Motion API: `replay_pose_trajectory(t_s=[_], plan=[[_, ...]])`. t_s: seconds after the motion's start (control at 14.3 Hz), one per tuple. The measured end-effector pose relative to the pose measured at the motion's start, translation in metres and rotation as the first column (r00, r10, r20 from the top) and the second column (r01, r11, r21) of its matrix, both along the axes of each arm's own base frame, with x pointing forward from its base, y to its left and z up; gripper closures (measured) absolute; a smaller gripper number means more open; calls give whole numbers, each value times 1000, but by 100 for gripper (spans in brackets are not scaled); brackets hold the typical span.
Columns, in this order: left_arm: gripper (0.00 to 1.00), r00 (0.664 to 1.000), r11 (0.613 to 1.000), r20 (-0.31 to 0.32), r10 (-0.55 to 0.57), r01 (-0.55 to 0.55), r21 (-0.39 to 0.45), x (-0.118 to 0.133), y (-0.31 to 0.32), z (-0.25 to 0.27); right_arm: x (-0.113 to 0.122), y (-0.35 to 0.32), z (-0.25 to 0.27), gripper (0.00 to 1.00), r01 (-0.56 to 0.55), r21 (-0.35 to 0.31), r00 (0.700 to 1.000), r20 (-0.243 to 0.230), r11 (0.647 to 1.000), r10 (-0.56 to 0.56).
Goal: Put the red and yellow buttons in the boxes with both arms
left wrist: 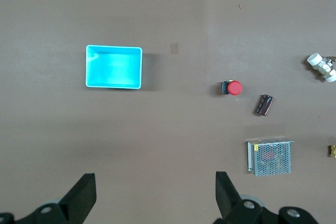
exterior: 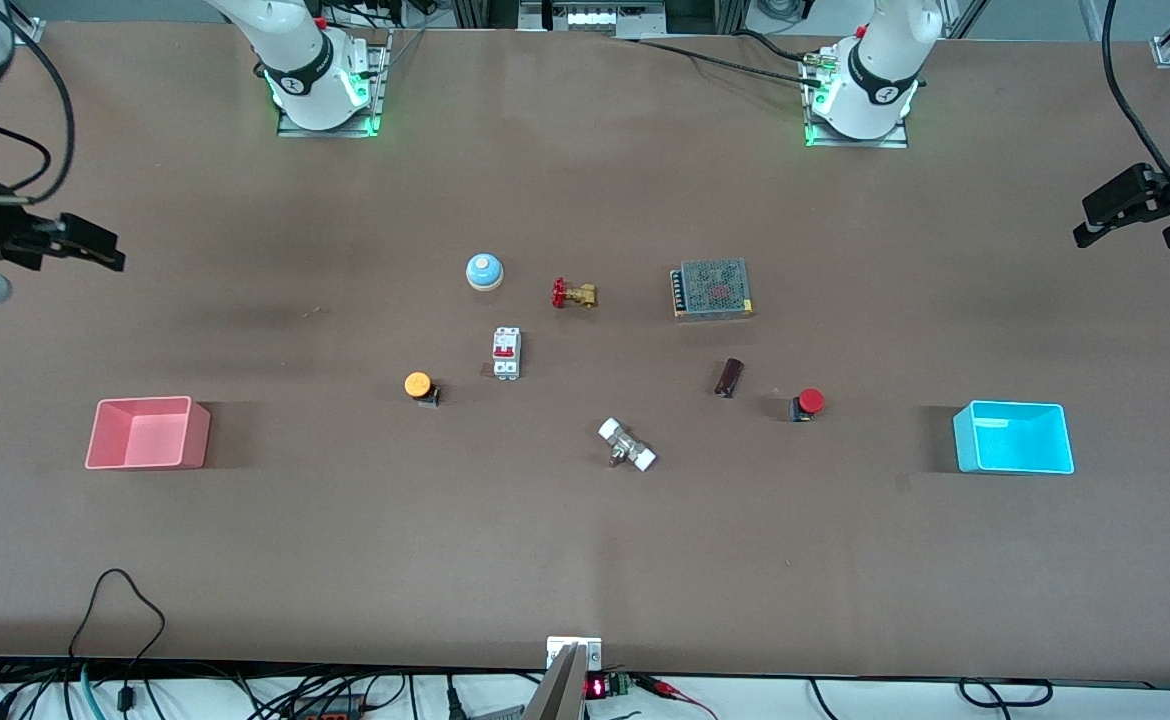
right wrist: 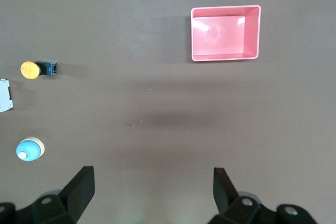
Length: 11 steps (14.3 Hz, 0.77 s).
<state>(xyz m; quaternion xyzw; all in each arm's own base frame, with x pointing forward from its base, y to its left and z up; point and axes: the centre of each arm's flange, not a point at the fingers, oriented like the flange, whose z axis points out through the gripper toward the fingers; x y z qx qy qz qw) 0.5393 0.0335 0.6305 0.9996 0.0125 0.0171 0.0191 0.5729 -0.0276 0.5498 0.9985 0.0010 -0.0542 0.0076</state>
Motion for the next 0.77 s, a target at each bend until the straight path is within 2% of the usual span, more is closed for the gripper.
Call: replay_pose_trajectory(t_s=[0.21,0.42,0.77], plan=[[0,1000,1000,-1,0,0,0,0,0,-1,15,18,-28,0,-30,-10,999,-18,999,30],[0,1000,1000,-2,0,0,0,0,0,-1,29,54,-53,0,-33,-18,999,-16,999,33],[0,1000,1000,-8,-1,1,-1,0,0,-4,49,141,-106,0,-31,-9,999,21,999,31]])
